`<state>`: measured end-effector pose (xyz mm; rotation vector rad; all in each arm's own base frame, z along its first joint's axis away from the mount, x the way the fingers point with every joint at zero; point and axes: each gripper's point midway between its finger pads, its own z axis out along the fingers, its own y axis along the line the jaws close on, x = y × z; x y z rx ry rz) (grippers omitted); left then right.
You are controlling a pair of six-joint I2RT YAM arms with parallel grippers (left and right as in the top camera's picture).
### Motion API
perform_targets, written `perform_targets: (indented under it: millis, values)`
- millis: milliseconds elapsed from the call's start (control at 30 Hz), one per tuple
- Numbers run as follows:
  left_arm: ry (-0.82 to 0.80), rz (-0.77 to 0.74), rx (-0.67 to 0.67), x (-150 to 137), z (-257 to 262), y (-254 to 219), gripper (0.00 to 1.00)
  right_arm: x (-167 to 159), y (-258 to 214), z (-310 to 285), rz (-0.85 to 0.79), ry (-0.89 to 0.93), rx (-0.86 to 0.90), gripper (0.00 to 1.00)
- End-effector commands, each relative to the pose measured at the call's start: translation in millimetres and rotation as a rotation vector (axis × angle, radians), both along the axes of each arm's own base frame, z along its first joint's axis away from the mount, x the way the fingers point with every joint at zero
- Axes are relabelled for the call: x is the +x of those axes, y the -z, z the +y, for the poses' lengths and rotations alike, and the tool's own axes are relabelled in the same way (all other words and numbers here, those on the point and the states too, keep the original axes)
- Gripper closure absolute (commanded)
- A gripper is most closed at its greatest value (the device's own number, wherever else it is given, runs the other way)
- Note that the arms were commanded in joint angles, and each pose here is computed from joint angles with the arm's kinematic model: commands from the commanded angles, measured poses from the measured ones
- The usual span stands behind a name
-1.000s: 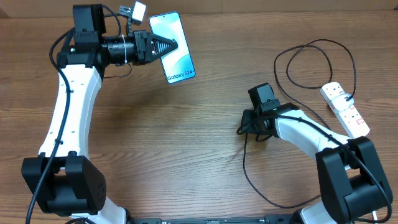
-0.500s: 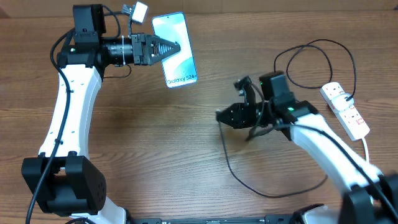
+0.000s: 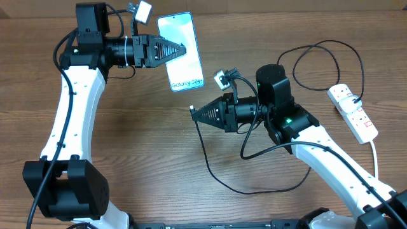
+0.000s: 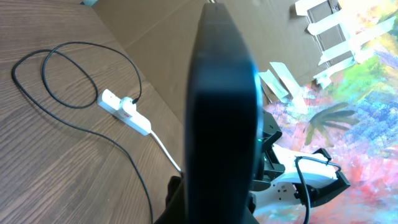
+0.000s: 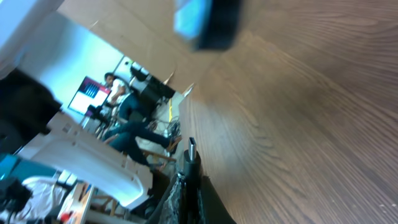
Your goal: Plug charger to phone and switch on socket
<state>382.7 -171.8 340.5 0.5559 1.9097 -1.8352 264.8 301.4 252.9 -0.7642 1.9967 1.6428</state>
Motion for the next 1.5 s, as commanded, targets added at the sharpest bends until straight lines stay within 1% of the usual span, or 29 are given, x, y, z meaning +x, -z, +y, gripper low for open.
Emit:
perform_targets:
  millis: [0,167,333,567,1067,1467]
  values:
    - [0.046,-0.041,-0.036,-9,-2,-9,0.95,17,-1,-1,0.004,0.093,-0.018,0.96]
    - [0.046,-0.041,-0.036,-9,-2,-9,0.96,22,-13,1,-0.067,0.095,0.02,0.96]
    - [0.047,-0.041,-0.036,-9,-3,-9,0.96,31,-12,-1,-0.078,0.145,0.007,0.96]
    - [0.047,-0.059,-0.035,-9,-3,-9,0.96,34,-20,0,-0.123,0.148,0.032,0.96]
    - [0.05,-0.071,-0.035,-10,-4,-9,0.96,29,-23,1,-0.128,0.12,0.046,0.96]
    - [0.082,-0.072,-0.026,-16,-20,-7,0.95,30,-24,1,-0.131,0.122,0.047,0.96]
